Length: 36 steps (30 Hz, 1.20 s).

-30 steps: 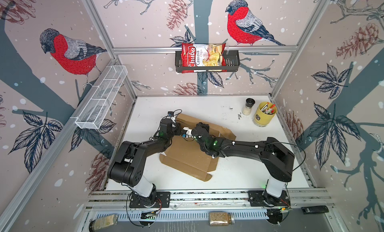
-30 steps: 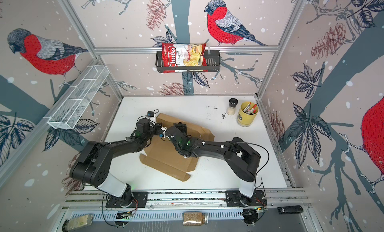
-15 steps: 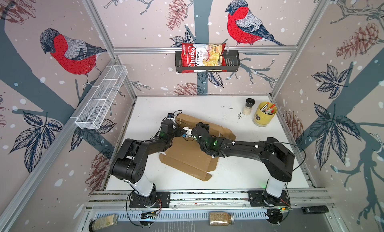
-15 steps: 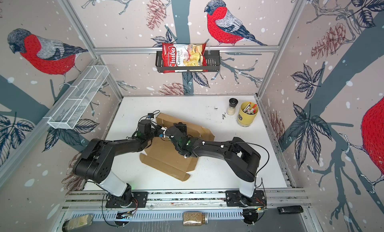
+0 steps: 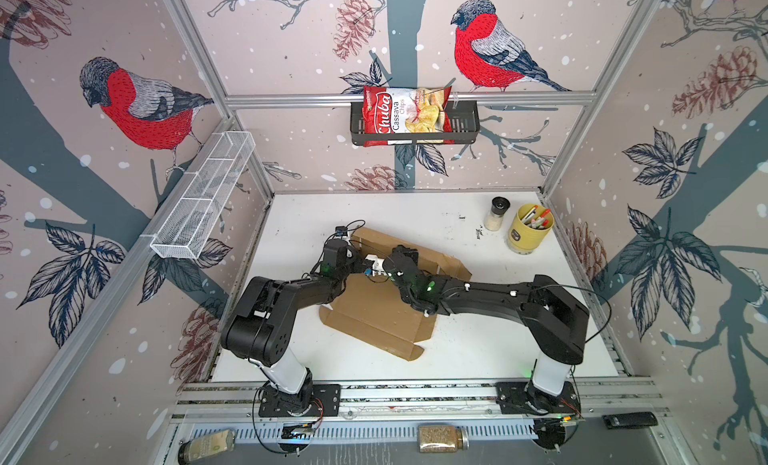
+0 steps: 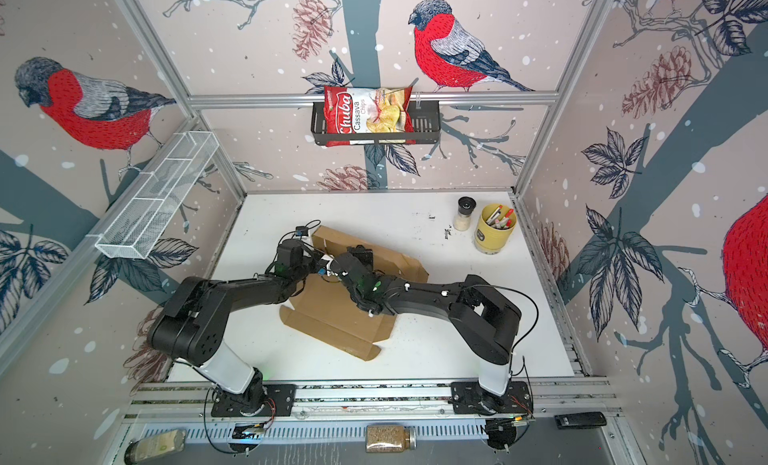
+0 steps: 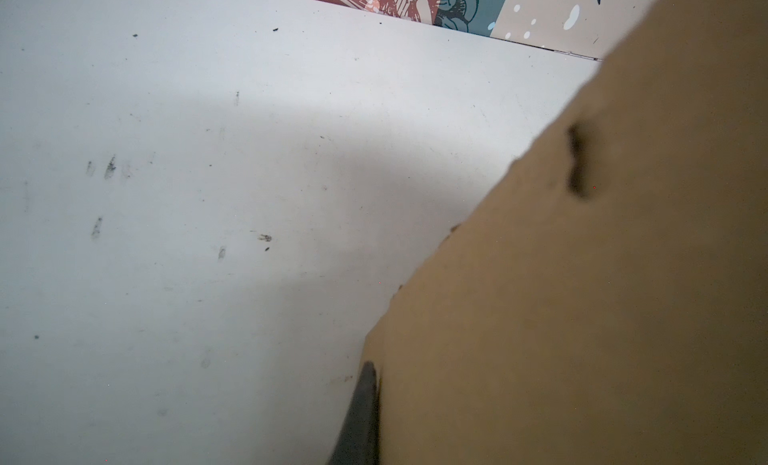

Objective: Fold the paper box

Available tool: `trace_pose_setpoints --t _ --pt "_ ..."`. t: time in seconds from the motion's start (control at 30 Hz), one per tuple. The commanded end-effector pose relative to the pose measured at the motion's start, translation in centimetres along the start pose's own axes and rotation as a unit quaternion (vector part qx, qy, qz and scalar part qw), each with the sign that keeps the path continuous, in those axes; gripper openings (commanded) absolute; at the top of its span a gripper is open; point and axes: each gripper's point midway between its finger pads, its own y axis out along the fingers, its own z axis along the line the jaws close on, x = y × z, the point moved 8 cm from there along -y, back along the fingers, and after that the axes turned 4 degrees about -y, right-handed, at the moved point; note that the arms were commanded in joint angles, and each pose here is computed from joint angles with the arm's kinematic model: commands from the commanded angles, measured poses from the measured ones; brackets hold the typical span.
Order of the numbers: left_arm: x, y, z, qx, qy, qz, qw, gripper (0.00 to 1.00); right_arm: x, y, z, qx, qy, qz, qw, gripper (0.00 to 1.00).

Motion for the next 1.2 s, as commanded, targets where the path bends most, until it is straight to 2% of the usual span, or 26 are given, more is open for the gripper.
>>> trace_pose_setpoints --t 0.0,0.13,0.3,0.4,0.6,0.77,0.87,0.93,1.17 --pt "1.1 -0.7 -0.1 0.006 0.008 -0.017 1.0 0.26 0.0 -0.1 -0.1 -0.001 0.004 0.0 1.0 0.0" --pt "1.9 -1.4 -0.4 -0.002 0.022 -0.029 0.999 0.36 0.0 0.1 0.0 -0.001 0.003 0.001 1.0 0.0" --pt "3.0 -1.8 -1.1 -0.02 0.045 -0.037 0.998 0.37 0.0 0.0 -0.1 -0.003 0.003 0.0 1.0 0.0" --pt "3.5 -2.1 -1.3 -0.021 0.049 -0.047 0.997 0.31 0.1 -0.1 -0.1 -0.003 0.003 -0.001 1.0 0.0" --pt "3.5 -1.9 -1.6 -0.039 0.059 -0.049 0.996 0.12 0.5 -0.1 0.4 -0.002 -0.003 -0.001 1.0 0.0" --pt "3.2 -2.1 -1.3 -0.034 0.056 -0.06 0.996 0.05 0.4 -0.2 0.0 -0.006 0.004 -0.001 1.0 0.02" --pt "2.8 -2.6 -1.3 -0.042 0.06 -0.073 0.995 0.05 0.2 -0.1 -0.1 0.0 0.015 -0.003 1.0 0.1" --pt "2.4 -3.1 -1.5 -0.058 0.068 -0.085 0.992 0.05 0.1 -0.2 -0.3 0.009 0.029 -0.007 1.0 0.21" --pt "1.3 -3.9 -2.4 -0.093 0.1 -0.102 0.985 0.05 0.5 -1.5 -2.0 0.045 0.108 -0.055 0.992 0.44"
